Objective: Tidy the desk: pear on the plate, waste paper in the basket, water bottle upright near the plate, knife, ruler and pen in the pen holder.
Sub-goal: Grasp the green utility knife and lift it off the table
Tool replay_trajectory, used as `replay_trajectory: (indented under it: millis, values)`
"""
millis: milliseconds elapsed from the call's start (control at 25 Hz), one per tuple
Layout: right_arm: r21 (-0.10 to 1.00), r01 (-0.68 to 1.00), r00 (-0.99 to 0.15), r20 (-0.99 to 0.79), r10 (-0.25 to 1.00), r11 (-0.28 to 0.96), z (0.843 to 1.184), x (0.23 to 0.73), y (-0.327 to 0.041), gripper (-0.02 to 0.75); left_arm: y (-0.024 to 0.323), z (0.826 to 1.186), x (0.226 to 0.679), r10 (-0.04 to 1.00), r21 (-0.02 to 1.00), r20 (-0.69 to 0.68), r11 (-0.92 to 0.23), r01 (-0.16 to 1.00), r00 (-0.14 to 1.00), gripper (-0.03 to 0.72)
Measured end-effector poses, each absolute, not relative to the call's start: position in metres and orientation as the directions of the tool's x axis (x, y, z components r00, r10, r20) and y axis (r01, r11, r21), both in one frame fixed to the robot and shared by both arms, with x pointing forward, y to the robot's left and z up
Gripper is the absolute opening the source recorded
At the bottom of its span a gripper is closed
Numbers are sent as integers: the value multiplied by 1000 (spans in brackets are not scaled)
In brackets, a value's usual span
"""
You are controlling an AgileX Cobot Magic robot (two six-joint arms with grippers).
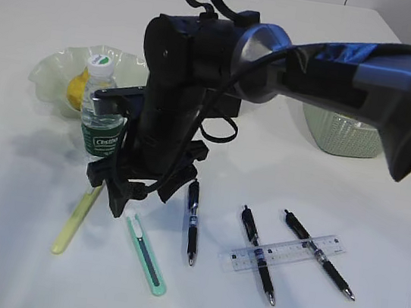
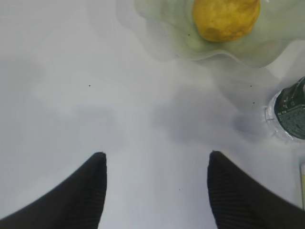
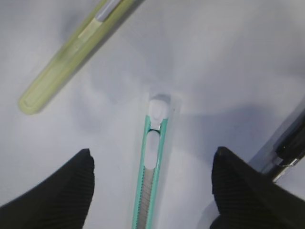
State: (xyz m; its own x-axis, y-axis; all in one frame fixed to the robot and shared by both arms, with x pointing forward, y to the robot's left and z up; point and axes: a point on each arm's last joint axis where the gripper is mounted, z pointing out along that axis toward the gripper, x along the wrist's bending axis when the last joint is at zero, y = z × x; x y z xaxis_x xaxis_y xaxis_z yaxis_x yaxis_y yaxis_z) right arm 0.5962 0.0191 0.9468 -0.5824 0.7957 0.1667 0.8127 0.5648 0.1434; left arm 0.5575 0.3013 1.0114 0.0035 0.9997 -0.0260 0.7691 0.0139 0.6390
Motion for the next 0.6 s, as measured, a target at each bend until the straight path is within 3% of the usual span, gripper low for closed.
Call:
replay_trajectory:
  millis: [600]
  values:
    - [111,828,-561,174,809,550,936,596,20,567,301,1011,557,1000,637,-26,14,771,4,466]
